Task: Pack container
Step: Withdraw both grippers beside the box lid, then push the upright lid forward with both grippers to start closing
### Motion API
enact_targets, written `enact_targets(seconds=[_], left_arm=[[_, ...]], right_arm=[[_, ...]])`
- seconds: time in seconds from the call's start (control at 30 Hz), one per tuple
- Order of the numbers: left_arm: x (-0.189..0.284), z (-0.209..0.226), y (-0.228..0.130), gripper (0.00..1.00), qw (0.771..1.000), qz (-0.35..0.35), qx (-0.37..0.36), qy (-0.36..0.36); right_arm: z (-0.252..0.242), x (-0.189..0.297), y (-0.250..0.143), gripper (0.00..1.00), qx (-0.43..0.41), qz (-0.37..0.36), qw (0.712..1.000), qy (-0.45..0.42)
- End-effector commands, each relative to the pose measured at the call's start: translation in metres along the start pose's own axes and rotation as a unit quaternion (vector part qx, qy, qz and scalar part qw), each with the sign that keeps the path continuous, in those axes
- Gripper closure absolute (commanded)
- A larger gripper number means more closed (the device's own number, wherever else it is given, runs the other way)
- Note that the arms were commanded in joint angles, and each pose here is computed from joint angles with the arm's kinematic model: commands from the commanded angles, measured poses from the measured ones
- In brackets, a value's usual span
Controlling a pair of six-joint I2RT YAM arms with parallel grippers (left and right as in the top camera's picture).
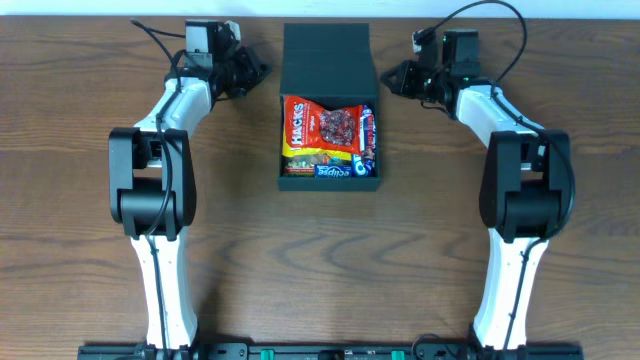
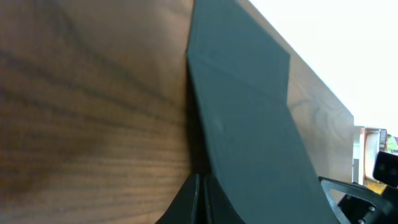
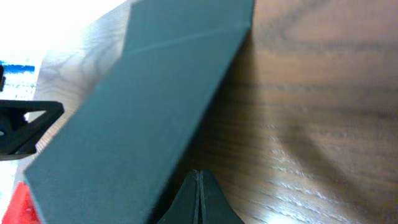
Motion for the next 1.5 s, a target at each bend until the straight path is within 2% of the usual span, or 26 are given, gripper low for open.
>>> enact_targets(seconds=[0.0,0.27,0.57,1.0,1.23,1.47], left_arm=[[-0.003,0.003,-0.002,0.94,1.0,0.003,0.013,0.021],[-0.013,0.0,-0.014,0.94,0.999,0.023,0.019,0.014],[-0.017,-0.007,-0.021,0.94,0.999,0.034,0.017,0.013],[-0.013,-0.001,-0.017,0.94,0.999,0.031,0.022,0.013],[-0.005,0.011,-0.009,0.94,0.999,0.021,0.031,0.017],[-0.002,0.008,-0.002,0.94,1.0,0.013,0.023,-0.014]], right_arm=[[-0.004,-0.007,-0.004,0.99,-0.013,0.014,1.0,0.003],[-0.005,-0.018,-0.018,0.99,0.014,0.041,0.999,0.014],[0.008,-0.029,-0.029,0.99,0.072,0.066,0.993,0.07],[0.057,-0.013,-0.021,0.99,0.193,0.064,0.946,0.254],[0.065,-0.004,-0.028,0.99,0.207,0.092,0.925,0.304],[0.07,0.007,-0.035,0.99,0.205,0.128,0.903,0.354]])
Point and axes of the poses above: each gripper's point midway between its finger pads, its own x axis back along the fingers, its own z axis along the line the jaws close on, y = z × x, the point moved 6 cm from there along x, back along the fingers, and after that the axes turned 12 degrees about -x, right-handed, at the moved point
